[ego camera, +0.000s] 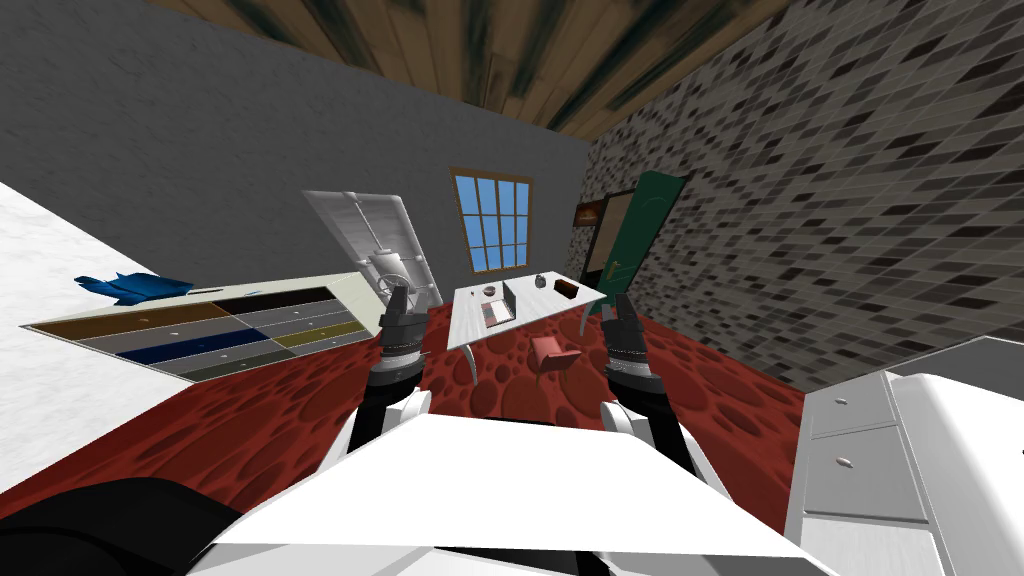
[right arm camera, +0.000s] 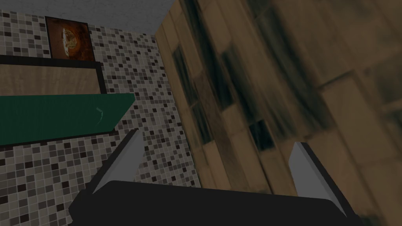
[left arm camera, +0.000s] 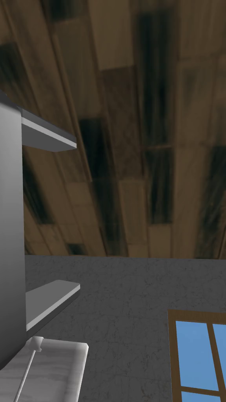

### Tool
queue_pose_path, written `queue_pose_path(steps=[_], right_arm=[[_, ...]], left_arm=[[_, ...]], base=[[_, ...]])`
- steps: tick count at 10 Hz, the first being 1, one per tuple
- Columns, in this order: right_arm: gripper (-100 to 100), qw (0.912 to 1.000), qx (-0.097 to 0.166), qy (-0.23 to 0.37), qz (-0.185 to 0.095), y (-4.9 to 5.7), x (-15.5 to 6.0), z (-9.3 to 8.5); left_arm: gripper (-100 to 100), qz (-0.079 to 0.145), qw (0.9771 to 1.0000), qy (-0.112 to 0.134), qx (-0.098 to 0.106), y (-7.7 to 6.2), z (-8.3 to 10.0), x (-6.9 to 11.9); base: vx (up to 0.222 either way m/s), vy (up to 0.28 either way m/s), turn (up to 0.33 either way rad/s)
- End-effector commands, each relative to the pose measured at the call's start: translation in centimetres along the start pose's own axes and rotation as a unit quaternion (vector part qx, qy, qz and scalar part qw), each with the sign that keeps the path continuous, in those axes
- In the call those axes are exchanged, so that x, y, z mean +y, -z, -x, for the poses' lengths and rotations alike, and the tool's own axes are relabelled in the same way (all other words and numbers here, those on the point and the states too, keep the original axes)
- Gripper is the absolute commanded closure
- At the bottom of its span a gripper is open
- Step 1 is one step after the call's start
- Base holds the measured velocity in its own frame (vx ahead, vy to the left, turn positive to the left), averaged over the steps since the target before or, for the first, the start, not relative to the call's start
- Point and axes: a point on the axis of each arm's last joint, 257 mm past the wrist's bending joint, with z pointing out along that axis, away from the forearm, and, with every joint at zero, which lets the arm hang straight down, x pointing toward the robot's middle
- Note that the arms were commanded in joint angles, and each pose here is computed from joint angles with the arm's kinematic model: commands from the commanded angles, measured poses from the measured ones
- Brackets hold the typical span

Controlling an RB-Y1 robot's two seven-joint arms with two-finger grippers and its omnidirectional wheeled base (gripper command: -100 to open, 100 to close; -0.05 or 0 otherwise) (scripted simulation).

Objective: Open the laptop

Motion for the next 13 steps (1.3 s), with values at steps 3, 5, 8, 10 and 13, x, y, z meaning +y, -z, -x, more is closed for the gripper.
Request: queue_pose_path(steps=[3,5,8,10,13], right_arm=[[0,1.0,0.0,0.0,0.0,0.0,0.0,0.0],[0,1.0,0.0,0.0,0.0,0.0,0.0,0.0],[0,1.0,0.0,0.0,0.0,0.0,0.0,0.0],[0,1.0,0.0,0.0,0.0,0.0,0.0,0.0],[0,1.0,0.0,0.0,0.0,0.0,0.0,0.0]], left_arm=[[0,0.0,1.0,0.0,0.0,0.0,0.0,0.0],[0,0.0,1.0,0.0,0.0,0.0,0.0,0.0],[0,0.0,1.0,0.0,0.0,0.0,0.0,0.0],[-100,0.008,0.9997,-0.01,0.022,0.0,-0.6,1.2],[-100,0.03,0.9978,-0.033,0.049,0.1,-0.8,4.3]], base=[[0.0,0.0,0.0],[0.0,0.0,0.0],[0.0,0.0,0.0],[0.004,-0.019,-0.007],[-0.009,-0.092,-0.014]])
